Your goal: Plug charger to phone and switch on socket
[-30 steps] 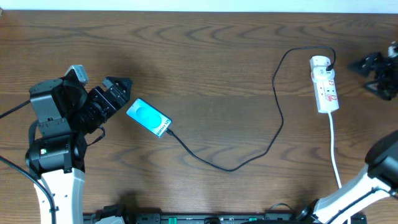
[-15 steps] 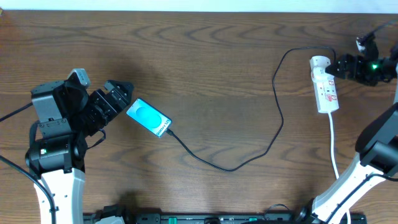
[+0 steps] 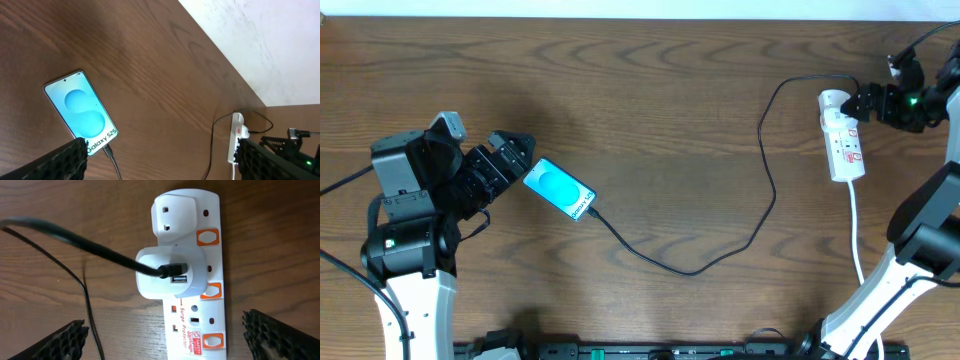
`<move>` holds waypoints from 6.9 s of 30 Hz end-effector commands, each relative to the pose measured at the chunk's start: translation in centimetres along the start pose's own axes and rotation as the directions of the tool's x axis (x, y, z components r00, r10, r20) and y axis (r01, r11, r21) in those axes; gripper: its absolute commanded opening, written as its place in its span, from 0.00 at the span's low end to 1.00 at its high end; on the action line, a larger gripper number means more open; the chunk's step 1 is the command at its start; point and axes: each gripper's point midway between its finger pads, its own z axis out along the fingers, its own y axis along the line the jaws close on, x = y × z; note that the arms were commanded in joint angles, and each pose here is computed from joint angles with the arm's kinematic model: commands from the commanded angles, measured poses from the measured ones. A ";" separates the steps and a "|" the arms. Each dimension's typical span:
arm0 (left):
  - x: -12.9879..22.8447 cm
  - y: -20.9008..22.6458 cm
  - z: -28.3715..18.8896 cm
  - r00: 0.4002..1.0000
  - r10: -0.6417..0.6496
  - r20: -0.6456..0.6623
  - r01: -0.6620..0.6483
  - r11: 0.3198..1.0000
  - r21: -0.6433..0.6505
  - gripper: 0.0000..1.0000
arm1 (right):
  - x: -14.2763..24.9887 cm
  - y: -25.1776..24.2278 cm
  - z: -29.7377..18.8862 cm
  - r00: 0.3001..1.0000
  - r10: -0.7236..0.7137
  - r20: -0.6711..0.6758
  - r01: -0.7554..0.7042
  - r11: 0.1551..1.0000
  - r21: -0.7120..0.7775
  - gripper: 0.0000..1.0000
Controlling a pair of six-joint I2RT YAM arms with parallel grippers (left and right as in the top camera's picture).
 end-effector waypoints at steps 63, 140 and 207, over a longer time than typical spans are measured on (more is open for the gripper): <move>0.0 -0.1 -0.1 1.000 0.014 -0.005 -0.014 1.000 0.005 0.95 | 1.8 0.9 6.8 0.986 0.125 -0.107 -0.136 0.985 -0.109 0.99; 0.9 0.9 0.5 0.998 -0.017 -0.053 0.015 1.000 -0.027 0.95 | 1.5 3.5 7.7 0.976 0.148 -0.157 -0.154 0.988 -0.029 0.99; 1.0 0.9 0.5 0.998 -0.017 -0.058 0.015 0.999 -0.030 0.95 | 6.2 10.6 -19.1 0.985 0.171 0.027 -0.163 0.862 0.479 0.99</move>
